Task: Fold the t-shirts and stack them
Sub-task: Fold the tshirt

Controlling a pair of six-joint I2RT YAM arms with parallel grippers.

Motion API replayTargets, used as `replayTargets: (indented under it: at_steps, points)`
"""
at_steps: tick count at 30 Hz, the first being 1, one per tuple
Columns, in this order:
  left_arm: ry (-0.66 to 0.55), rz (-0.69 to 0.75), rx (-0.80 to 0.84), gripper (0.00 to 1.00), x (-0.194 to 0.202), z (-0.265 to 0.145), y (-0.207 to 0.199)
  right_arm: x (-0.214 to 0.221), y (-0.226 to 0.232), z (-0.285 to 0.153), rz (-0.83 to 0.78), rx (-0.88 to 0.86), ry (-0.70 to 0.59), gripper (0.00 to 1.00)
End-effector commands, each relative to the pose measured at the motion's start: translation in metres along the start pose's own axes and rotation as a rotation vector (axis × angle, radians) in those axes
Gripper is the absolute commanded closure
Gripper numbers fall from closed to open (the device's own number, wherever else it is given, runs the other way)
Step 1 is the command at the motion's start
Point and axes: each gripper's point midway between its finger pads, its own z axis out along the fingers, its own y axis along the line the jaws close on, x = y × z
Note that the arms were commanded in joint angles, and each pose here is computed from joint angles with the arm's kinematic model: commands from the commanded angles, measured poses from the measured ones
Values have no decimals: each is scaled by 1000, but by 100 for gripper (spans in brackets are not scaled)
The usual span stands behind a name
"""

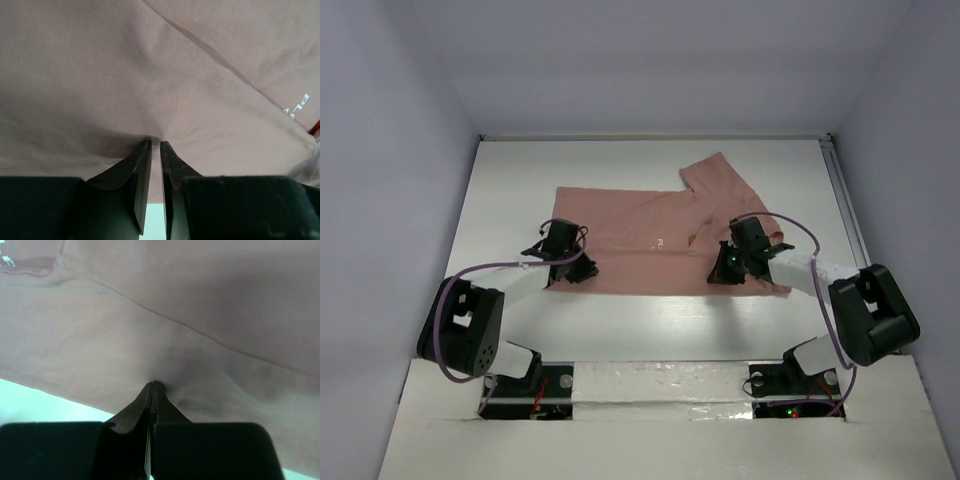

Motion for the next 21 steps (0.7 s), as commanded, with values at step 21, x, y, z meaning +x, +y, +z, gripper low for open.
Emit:
replayTargets:
  at_steps: [21]
  points:
    - [-377, 70, -17, 100, -181, -70, -68, -86, 54, -70, -122, -23, -193, 100]
